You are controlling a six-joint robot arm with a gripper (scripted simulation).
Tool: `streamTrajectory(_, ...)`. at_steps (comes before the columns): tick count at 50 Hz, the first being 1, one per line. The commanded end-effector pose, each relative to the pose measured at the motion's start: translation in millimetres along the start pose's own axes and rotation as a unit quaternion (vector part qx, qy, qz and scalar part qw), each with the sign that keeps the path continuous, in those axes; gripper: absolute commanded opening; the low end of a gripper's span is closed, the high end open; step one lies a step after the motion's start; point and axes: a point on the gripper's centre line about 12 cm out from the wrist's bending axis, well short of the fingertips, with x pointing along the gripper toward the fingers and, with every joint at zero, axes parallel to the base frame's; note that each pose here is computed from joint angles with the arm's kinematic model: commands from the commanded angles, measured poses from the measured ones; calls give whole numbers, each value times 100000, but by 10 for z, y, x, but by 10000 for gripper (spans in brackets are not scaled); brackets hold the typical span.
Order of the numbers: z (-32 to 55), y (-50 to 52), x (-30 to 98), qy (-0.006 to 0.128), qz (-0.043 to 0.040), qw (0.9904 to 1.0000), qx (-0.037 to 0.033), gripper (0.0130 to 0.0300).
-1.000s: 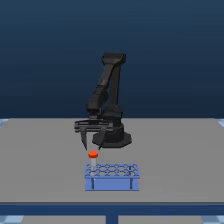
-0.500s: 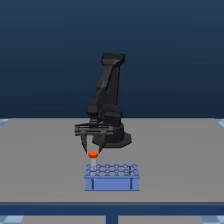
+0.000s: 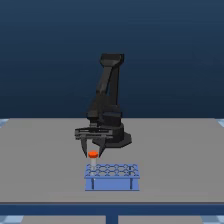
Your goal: Pick up the centrifuge tube on the rack
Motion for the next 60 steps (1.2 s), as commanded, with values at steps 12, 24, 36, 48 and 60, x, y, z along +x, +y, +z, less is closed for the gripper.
streamTrajectory(12, -24, 5, 18, -294, 202, 99998, -567, 300)
streamTrajectory(24, -24, 5, 18, -294, 202, 99998, -567, 130)
streamTrajectory(36, -24, 5, 18, -294, 202, 99998, -567, 130)
streamTrajectory(48, -22, 3, 16, -270, 169, 99998, -561, 130)
streamTrajectory(60, 14, 3, -6, -270, 169, 99998, -561, 130)
